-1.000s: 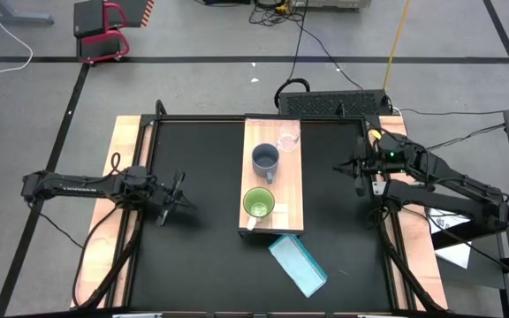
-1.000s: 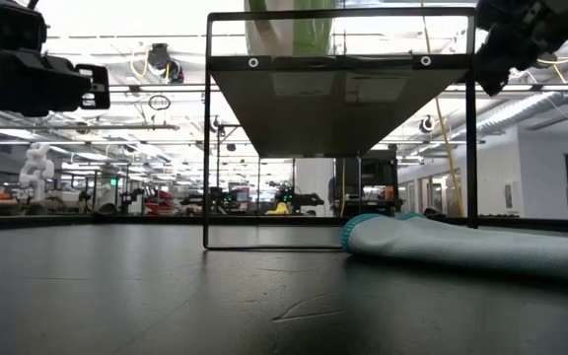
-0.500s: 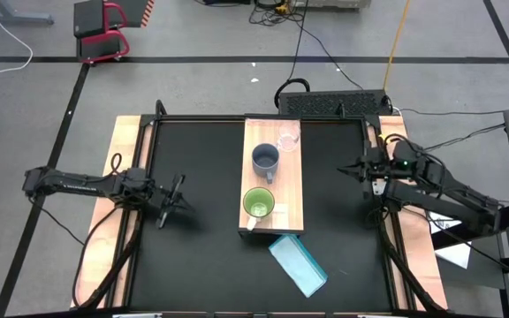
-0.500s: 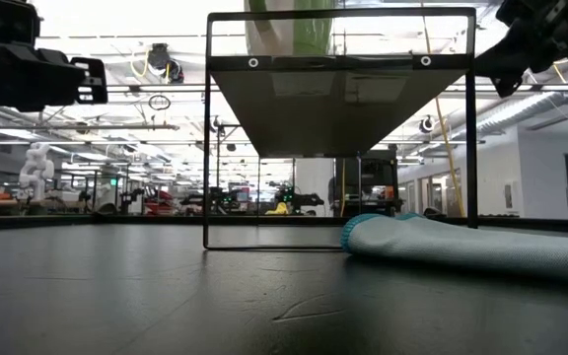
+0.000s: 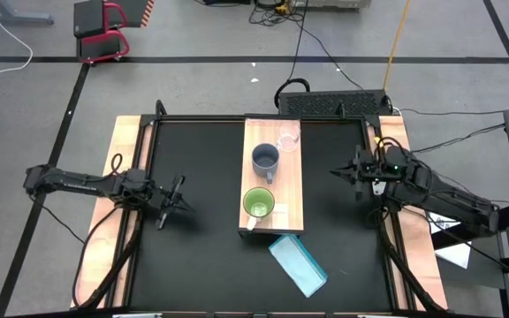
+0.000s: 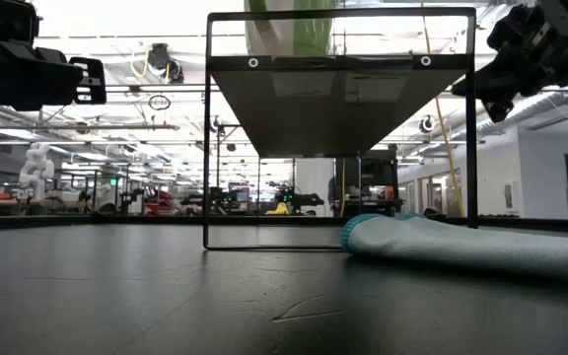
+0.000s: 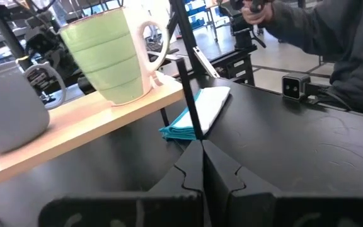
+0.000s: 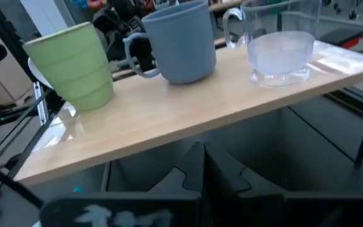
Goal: Stack small to large cups/mugs on shelf
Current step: Return to Home Position
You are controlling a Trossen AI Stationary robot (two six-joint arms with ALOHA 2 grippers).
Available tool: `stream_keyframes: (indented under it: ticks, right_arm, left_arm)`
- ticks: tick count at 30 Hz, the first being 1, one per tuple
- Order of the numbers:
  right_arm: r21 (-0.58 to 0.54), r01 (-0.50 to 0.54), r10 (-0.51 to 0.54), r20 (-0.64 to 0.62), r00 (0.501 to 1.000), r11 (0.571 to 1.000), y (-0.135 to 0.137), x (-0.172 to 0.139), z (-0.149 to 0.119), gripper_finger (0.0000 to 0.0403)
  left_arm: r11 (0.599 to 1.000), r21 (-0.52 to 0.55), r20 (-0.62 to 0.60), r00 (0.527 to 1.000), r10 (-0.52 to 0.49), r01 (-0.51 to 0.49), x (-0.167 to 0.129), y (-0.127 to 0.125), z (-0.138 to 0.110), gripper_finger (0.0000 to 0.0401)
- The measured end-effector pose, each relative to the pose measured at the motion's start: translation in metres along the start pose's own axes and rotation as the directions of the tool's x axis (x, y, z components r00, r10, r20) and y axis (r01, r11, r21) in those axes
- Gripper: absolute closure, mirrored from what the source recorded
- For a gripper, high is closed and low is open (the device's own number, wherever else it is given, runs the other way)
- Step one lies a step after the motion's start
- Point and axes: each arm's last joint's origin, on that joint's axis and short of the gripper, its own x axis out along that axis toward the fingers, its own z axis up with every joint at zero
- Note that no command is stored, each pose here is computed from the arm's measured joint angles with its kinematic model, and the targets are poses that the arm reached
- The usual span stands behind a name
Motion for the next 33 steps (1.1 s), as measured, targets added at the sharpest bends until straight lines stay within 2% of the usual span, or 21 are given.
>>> stream_keyframes:
  ticks: [11,20,33]
  right_arm:
    - [-0.047,-0.02,0.026,0.111,0.994,0.999,-0.012,0.018,-0.03,0.0403]
    - [-0.096,-0.063,0.072,0.088,0.994,0.993,-0.012,0.02,-0.036,0.0403]
    - [-0.128,-0.059,0.068,0.069,0.995,0.99,-0.015,0.022,-0.047,0.0403]
  left_arm:
    - [1.0,0.001,0.002,1.0,-0.008,0.008,0.0,-0.001,0.0,0.0401]
    - [1.0,-0.002,-0.007,1.0,-0.012,0.012,0.0,-0.001,-0.001,0.0401]
    - [1.0,-0.004,-0.019,1.0,-0.016,0.016,0.0,-0.002,-0.002,0.0401]
